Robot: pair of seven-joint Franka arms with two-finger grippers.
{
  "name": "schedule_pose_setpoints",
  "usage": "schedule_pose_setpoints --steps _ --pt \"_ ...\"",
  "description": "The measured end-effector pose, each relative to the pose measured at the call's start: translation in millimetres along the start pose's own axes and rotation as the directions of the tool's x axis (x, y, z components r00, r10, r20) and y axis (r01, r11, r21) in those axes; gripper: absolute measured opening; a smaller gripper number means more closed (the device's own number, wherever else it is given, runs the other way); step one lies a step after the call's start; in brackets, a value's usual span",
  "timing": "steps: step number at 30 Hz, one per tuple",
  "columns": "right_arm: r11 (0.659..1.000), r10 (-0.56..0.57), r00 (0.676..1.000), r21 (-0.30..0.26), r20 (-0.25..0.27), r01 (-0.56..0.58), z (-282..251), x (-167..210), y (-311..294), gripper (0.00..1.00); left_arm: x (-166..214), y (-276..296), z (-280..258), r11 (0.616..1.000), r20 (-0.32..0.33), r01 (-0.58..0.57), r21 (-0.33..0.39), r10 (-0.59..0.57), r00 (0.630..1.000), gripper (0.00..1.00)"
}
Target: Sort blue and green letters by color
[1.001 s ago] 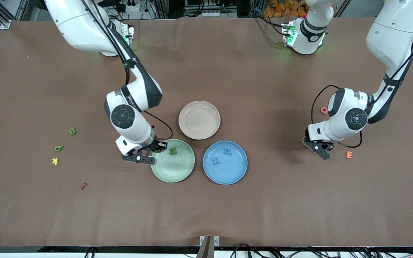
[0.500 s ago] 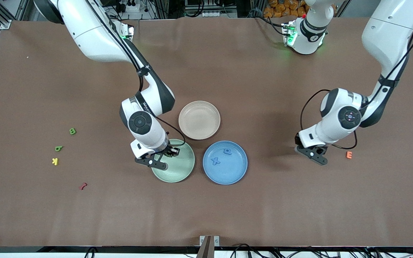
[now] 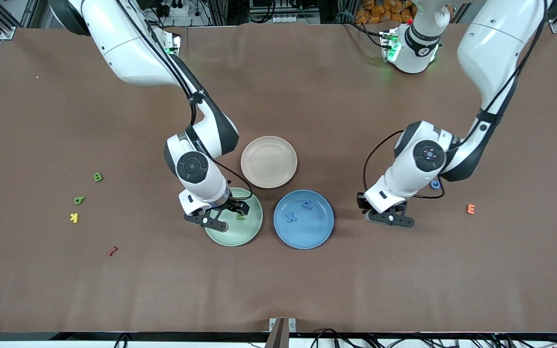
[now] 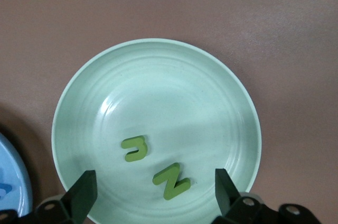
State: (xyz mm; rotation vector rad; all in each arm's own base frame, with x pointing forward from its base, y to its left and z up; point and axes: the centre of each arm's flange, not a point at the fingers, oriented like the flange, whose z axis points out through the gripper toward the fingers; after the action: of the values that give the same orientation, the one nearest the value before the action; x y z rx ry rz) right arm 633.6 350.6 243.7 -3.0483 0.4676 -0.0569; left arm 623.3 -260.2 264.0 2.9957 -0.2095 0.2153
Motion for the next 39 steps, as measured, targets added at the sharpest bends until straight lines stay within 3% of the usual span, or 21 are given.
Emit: schedule_pose_setpoints --steps 5,16,27,37,39 --pt "1.000 0.000 1.000 -0.010 0.007 0.000 -3 2 1 1.00 -5 41 9 0.997 0.008 0.079 -0.020 -0.079 0.997 0.32" --pt "0.995 -0.041 0.996 -0.084 0.083 0.048 -36 22 32 1.00 -17 110 23 0.983 0.022 0.177 -0.054 -0.176 0.984 0.32" --pt "0.988 -0.095 0.986 -0.107 0.140 0.110 -95 53 103 1.00 0 114 33 0.971 -0.006 0.220 -0.087 -0.222 0.975 0.32" --pt "0.983 -0.140 0.976 -0.098 0.167 0.158 -122 65 188 1.00 -3 118 50 0.974 -0.026 0.217 -0.065 -0.219 0.975 0.32" --pt "0.983 -0.137 0.976 -0.098 0.171 0.156 -125 67 202 1.00 -3 119 50 0.974 -0.028 0.216 -0.065 -0.218 0.976 0.37"
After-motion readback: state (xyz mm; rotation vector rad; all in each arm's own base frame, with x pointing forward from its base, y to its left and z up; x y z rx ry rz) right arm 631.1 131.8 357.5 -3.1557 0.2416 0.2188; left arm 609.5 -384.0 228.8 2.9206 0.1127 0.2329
